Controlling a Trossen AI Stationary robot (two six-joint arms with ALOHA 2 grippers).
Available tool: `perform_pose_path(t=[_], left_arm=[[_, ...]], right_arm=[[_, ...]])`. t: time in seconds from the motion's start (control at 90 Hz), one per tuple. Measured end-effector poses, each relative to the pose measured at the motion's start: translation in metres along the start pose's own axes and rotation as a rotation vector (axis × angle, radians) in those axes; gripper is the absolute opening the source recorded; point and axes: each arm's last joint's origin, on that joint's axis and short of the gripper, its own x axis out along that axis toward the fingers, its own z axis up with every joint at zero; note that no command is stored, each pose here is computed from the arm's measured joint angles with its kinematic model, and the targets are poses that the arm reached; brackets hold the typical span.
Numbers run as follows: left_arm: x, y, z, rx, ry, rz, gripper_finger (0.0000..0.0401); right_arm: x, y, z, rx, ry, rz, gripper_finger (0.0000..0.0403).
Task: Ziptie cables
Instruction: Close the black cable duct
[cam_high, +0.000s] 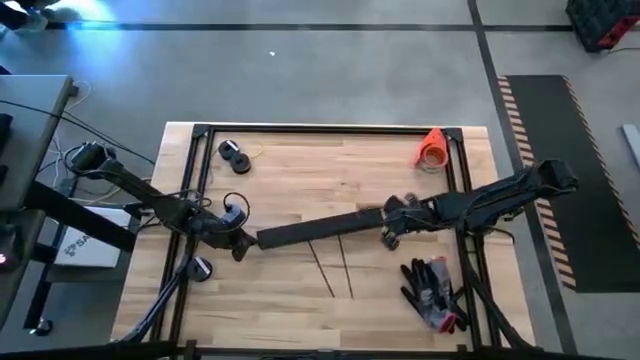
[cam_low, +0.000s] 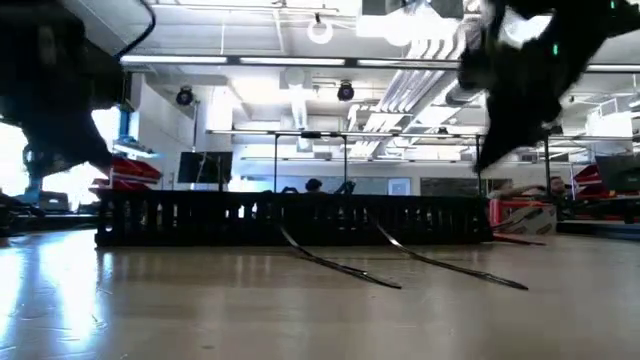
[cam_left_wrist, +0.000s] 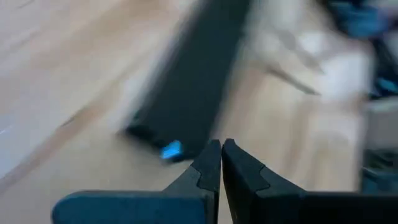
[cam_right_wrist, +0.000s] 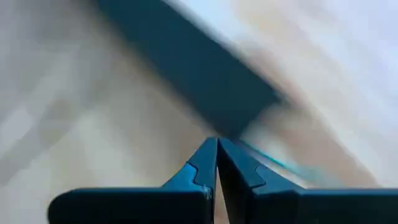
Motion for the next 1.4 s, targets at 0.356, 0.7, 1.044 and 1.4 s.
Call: perform_pose_path(t=[0.356, 0.7, 1.044, 1.4], left_arm=[[0.028, -0.016, -0.004, 0.248, 0.054, -0.178, 0.0000], [0.048, 0.018, -0.003, 0.362, -0.047, 0.262, 0.0000], [0.034, 0.031, 0.022, 0.393, -0.106, 0.362, 0.0000], [0.007, 0.005, 0.054, 0.367, -0.258, 0.166, 0.0000]], right_arm=[[0.070, 0.026, 0.000, -0.098, -0.055, 0.255, 0.0000], [0.097, 0.017, -0.015, -0.003, -0.046, 0.048, 0.0000], [0.045, 0.016, 0.015, -0.042, -0.234, 0.010, 0.0000], [-0.048, 0.000, 0.023, -0.121, -0.337, 0.023, 0.0000]])
